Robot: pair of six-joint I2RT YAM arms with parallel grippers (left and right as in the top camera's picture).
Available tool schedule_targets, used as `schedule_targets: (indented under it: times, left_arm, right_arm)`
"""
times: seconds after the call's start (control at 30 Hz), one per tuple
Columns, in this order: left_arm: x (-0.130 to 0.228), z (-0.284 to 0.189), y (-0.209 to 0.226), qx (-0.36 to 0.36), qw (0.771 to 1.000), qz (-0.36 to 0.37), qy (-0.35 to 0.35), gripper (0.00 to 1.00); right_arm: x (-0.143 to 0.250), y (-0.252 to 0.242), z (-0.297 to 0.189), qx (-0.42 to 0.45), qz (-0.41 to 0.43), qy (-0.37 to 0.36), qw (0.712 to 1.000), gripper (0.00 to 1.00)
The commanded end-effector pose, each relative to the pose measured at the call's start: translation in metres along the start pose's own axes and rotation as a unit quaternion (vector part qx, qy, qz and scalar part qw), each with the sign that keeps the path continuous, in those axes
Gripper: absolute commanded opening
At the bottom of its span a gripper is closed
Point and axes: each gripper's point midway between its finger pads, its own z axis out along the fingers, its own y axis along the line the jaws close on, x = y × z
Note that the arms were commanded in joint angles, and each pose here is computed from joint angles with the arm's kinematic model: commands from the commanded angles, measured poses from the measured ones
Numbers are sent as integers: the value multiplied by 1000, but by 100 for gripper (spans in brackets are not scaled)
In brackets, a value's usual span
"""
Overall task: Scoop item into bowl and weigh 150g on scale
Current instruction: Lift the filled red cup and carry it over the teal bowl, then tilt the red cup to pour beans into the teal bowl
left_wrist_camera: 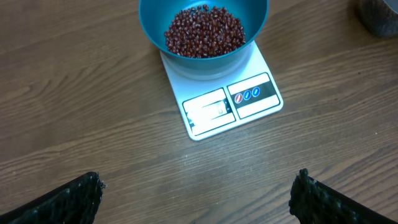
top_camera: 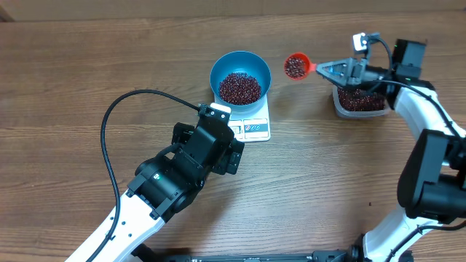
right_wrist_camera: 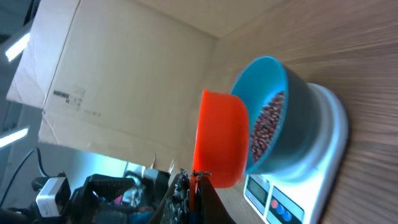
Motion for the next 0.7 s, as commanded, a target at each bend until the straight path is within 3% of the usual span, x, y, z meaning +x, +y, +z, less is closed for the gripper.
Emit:
schedule_targets:
  times: [0.0,0.3,0.57,0.67]
  left_arm:
    - [1,2,4,-6,1000,1,3,99]
    - [1,2,4,-6,1000,2,3,99]
    - [1,2,4,-6,1000,2,3,100]
    - [1,2,4,-6,1000,2,3,100]
  right_arm:
    - [4,4,23,-4,34,16,999,4]
    - [5,16,63,-1,-27,29,999,4]
    - [-2,-1,86,71,-46,-2,996,4]
    - [1,-1,95,77,-94,3,993,4]
